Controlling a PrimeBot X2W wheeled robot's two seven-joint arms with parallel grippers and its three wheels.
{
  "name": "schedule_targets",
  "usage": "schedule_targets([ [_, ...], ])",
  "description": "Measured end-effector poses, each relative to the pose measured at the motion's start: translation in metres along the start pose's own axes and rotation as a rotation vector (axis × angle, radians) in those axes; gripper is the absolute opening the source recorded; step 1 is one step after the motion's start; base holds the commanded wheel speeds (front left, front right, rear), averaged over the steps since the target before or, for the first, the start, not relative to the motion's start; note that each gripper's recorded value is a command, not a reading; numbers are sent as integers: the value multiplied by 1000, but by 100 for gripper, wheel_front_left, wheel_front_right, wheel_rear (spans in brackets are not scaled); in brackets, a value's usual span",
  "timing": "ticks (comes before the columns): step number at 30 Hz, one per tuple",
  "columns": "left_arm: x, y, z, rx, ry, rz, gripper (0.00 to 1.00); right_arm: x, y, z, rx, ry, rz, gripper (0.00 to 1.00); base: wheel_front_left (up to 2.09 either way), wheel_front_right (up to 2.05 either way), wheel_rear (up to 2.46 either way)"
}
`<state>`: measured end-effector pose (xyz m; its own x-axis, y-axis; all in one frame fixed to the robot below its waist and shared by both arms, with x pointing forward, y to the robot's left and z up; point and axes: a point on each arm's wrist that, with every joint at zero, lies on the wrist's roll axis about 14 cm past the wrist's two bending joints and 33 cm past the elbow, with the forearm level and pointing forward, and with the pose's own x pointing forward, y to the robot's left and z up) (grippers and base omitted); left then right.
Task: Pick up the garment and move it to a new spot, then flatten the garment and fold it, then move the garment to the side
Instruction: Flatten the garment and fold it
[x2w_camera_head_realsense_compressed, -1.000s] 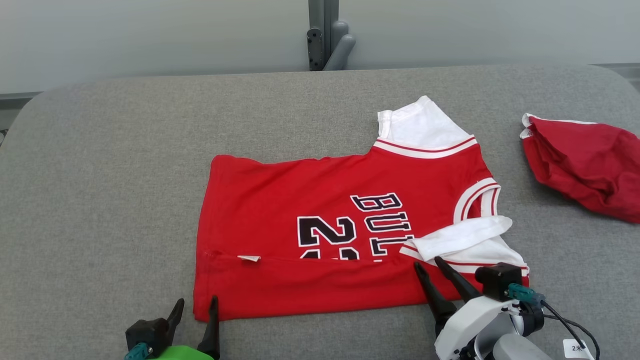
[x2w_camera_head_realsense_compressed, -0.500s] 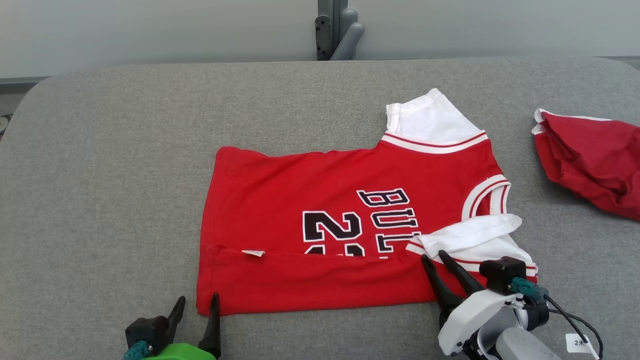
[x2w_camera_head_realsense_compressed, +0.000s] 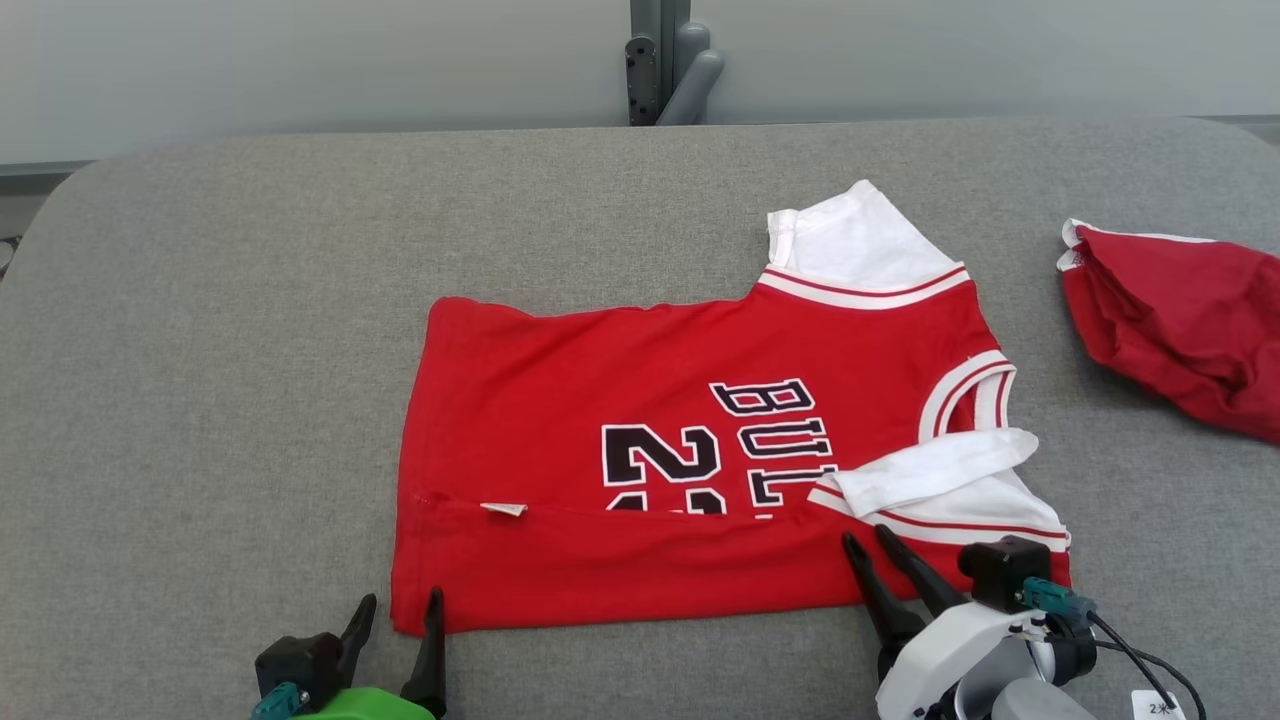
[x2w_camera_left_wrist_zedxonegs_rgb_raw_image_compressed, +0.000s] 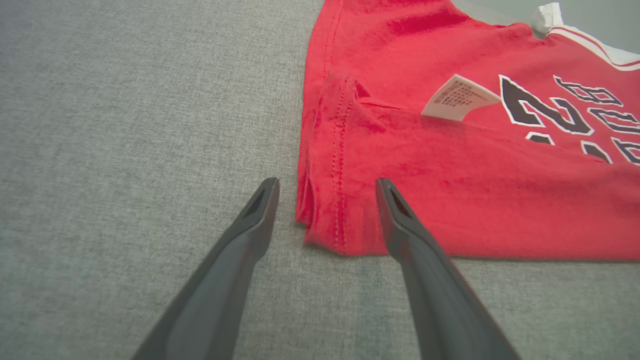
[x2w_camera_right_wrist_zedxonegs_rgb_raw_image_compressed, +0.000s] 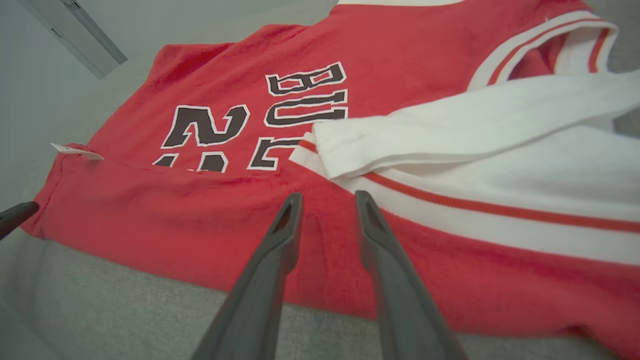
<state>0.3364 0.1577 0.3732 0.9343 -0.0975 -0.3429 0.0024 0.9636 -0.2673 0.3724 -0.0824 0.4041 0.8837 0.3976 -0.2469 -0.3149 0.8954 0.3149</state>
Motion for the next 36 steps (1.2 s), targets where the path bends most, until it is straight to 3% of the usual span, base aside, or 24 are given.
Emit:
schedule_targets([
  [15,-1,6,-3,-6,8,20,100,11,-2,4,-9,0,2,47,0,0,0],
  [18,-1,6,-3,-7,7,21,100,11,-2,5,-11,-4,2,34,0,0,0],
  [19,-1,6,-3,-7,8,20,100,11,-2,5,-11,-5,1,22,0,0,0],
  [20,-1,6,-3,-7,8,19,100,11,-3,5,-13,-5,0,0,0,0,0],
  [36,4,2,-1,-6,6,5,100,32,-5,36,-94,-60,25,0,0,0,0],
])
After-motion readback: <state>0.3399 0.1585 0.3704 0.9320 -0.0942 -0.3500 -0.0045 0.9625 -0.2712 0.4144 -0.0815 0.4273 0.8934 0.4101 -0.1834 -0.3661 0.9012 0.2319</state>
